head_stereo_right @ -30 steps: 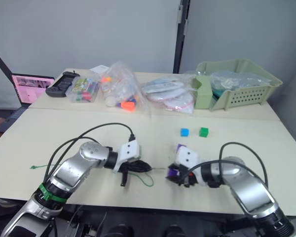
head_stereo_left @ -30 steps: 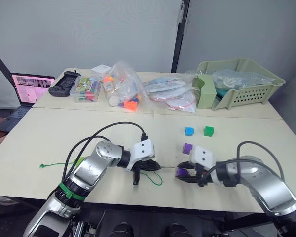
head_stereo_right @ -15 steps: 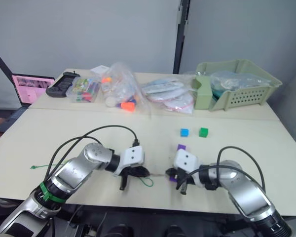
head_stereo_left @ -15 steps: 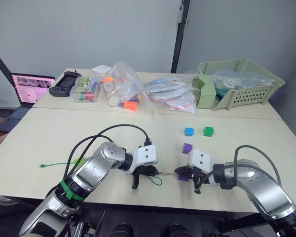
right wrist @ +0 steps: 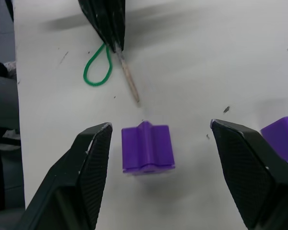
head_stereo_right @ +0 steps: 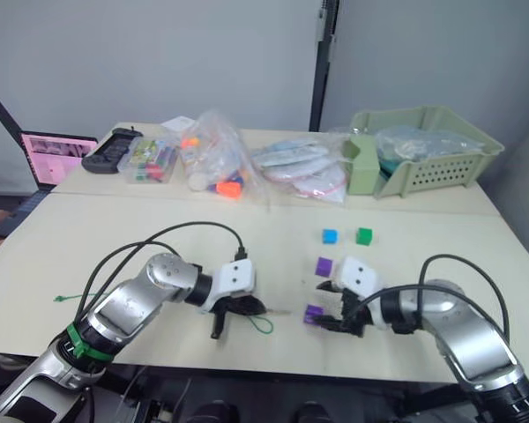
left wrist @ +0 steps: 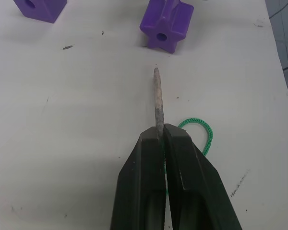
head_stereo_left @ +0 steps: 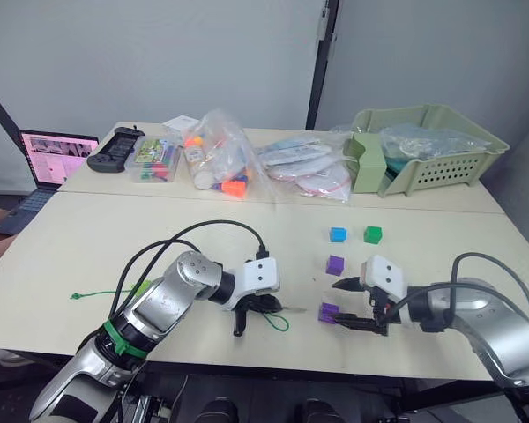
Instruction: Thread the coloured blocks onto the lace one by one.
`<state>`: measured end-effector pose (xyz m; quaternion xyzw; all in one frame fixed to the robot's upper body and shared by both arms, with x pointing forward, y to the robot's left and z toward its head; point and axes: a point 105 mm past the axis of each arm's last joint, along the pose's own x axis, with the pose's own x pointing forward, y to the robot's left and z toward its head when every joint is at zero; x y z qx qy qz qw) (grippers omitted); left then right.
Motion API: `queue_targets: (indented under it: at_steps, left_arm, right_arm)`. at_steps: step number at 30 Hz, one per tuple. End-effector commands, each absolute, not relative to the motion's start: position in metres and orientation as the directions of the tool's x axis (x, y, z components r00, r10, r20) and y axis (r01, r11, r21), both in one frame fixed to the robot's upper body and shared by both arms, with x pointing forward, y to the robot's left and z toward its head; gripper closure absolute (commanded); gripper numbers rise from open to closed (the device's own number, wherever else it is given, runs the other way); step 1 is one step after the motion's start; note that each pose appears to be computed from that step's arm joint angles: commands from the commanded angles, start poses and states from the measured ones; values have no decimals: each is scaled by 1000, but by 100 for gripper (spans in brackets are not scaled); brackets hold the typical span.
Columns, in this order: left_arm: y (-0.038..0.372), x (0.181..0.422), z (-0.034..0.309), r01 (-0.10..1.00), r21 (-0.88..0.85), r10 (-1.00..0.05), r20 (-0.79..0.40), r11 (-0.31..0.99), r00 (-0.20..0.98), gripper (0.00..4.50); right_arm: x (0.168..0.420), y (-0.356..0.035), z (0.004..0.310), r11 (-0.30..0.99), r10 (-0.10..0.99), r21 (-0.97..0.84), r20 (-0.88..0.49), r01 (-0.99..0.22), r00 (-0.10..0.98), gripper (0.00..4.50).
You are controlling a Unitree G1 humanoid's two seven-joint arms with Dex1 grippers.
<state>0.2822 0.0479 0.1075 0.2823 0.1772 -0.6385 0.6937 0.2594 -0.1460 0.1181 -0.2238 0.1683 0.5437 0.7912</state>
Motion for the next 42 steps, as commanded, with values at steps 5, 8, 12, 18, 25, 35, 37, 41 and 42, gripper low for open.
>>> queue_targets:
  at_steps: [5,8,12,18,25,35,37,41,42]
  left_arm:
    - [40,282,122,977,213,-801,-584,5,131,450]
    - [39,282,122,977,213,-797,-590,1,130,450]
    - [39,282,122,977,215,-789,-600,-2,131,450]
    - [34,280,118,978,208,-783,-609,-4,126,450]
    - [29,284,115,975,224,-778,-613,-1,140,450]
    - [25,286,113,971,239,-772,-617,0,152,450]
    - [23,285,114,971,239,-773,-616,-1,151,450]
    - [20,287,115,971,239,-778,-609,5,154,450]
    - [20,287,115,971,239,-779,-608,7,155,450]
  right_arm:
    - [265,-140,104,280,796,-190,-501,-941,338,125]
    - [270,-142,99,283,797,-188,-500,-941,339,125]
    - [272,-141,96,279,802,-191,-493,-941,338,180]
    - [270,-138,96,266,813,-194,-482,-944,327,315]
    - [269,-136,96,253,815,-202,-482,-946,321,315]
    - [265,-135,94,241,815,-198,-491,-950,309,315]
    - [265,-134,93,238,815,-198,-492,-951,307,315]
    - [263,-133,93,234,815,-194,-495,-953,301,315]
    - [263,-133,93,233,815,-194,-495,-953,301,315]
